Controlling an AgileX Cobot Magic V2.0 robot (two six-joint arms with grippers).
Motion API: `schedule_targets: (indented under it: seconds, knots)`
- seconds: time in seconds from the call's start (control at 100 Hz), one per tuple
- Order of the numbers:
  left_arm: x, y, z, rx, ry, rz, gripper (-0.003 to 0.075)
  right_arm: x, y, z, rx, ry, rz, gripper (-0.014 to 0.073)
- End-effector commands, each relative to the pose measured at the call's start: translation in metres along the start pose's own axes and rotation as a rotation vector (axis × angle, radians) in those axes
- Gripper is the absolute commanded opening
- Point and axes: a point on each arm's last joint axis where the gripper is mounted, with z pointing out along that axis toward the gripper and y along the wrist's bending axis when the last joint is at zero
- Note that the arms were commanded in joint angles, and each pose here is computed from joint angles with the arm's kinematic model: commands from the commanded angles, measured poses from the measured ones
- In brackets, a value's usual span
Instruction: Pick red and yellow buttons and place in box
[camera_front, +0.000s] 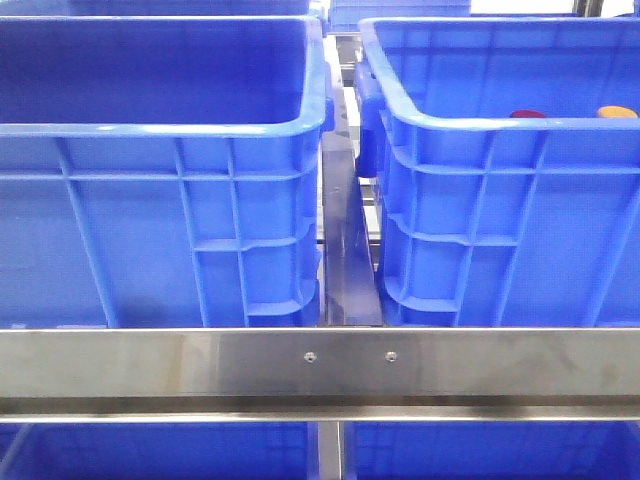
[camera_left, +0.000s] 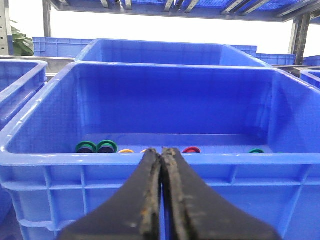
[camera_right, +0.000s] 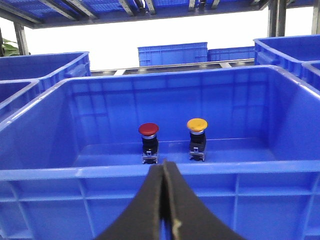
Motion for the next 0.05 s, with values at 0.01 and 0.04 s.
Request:
schedule_targets:
  seconds: [0.01, 0.04]
  knots:
    - [0.0072, 0.0001, -0.0023, 0.011, -0.061, -0.011, -0.0019, -0.0156, 0.0014, -0.0024, -0.009, -0.124, -0.002, -0.0068]
    - [0.0072, 0.0001, -0.0023, 0.011, -0.061, -0.011, -0.0019, -0.0156, 0.0014, -0.0024, -0.009, -0.124, -0.002, -0.0068]
